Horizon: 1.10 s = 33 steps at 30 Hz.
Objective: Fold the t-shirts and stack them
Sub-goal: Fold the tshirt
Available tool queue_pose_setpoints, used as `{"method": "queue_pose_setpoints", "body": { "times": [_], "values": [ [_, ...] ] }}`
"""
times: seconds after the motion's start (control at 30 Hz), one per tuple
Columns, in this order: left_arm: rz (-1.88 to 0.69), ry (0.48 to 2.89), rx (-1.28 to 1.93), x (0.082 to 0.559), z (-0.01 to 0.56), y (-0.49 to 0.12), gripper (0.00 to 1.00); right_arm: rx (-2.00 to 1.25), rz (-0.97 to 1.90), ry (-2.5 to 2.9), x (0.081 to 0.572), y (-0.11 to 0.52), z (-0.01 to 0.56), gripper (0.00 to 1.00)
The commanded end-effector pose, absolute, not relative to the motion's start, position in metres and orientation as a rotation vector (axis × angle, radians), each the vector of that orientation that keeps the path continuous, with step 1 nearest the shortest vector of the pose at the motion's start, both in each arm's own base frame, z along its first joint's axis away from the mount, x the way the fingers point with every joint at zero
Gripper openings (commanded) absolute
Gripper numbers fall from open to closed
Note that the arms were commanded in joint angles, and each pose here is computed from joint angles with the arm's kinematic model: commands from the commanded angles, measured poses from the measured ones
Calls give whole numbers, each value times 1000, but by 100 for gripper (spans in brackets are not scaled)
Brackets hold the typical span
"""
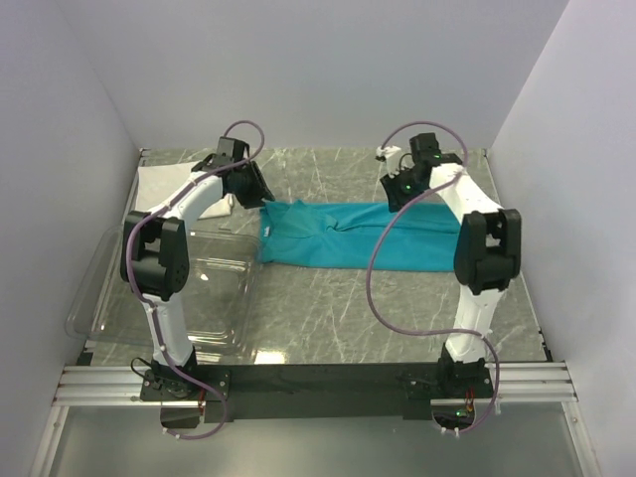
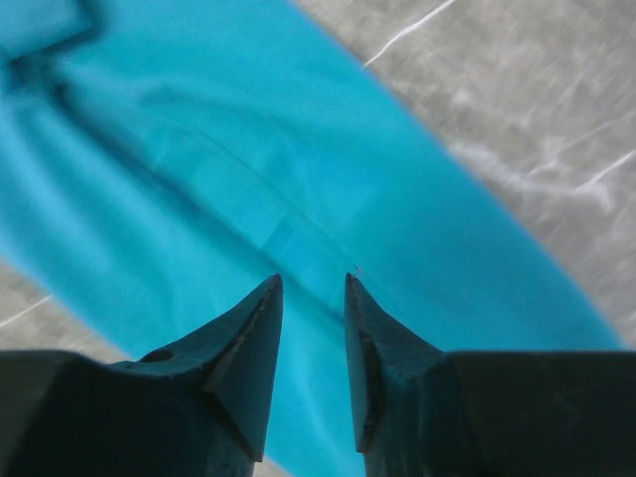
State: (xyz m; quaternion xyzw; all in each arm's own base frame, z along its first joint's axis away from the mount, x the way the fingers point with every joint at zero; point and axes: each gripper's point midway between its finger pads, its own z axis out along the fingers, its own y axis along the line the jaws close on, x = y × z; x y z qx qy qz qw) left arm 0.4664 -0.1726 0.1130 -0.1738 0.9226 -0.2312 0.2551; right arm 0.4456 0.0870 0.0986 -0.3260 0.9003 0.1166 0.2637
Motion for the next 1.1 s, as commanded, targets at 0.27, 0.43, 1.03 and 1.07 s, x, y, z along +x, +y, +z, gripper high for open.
{"method": "queue_pose_setpoints", "body": {
  "times": [0.27, 0.43, 1.03, 1.07],
  "values": [
    [-698, 2584, -420, 431, 103, -231, 0, -884, -65, 2499, 495, 40, 68, 0],
    [-664, 2647, -411, 431, 81, -239, 1, -906, -116, 2528, 494, 31, 51, 0],
    [-523, 2807, -374, 449, 14, -246, 1, -877, -223, 2656, 479, 5, 17, 0],
    [-528, 2791, -371, 455, 18, -248, 0, -876, -226, 2663, 477, 4, 15, 0]
  ]
}}
